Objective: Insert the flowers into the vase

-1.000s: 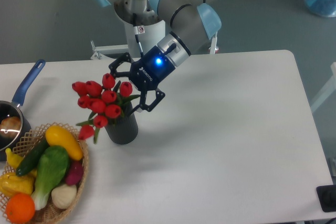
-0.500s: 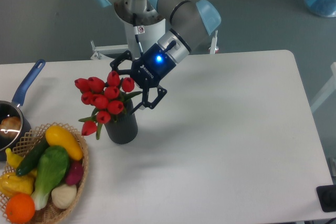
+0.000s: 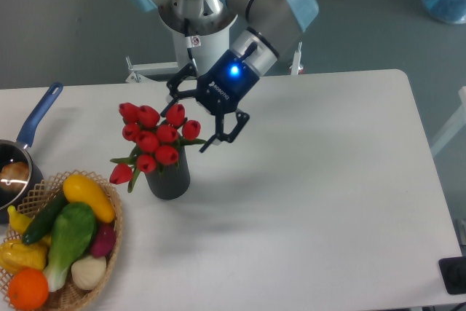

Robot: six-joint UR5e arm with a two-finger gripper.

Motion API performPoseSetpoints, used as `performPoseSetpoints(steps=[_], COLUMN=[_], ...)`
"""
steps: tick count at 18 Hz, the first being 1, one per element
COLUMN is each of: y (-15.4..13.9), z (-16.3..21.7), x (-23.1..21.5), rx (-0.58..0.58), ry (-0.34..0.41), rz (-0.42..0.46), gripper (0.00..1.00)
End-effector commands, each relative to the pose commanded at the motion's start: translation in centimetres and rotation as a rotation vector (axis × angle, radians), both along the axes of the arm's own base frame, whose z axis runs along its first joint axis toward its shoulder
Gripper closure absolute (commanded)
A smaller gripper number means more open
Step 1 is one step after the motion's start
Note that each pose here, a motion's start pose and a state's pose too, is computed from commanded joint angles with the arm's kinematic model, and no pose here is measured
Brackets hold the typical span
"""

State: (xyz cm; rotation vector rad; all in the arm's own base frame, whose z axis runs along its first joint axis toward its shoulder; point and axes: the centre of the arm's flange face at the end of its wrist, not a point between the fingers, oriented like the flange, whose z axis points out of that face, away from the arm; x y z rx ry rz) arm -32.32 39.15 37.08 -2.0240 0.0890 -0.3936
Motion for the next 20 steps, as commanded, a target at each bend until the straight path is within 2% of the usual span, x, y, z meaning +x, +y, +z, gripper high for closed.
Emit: performPoseSetpoints(steps=[4, 9, 13, 17, 20], y=[-0.7, -2.0, -1.9, -2.8, -4.1], z=[0.1, 0.3, 1.5, 1.8, 2.4], x=[-0.9, -3.1, -5.3, -8.4, -11.0], rx=[-0.003, -0.077, -0.172, -0.308, -0.376], ry=[0.005, 0.062, 0.222, 0.504, 0.558], rz=[0.022, 0.071, 0.063, -0.014, 0.011], gripper=[0.00, 0.00, 0.00, 0.00, 0.00])
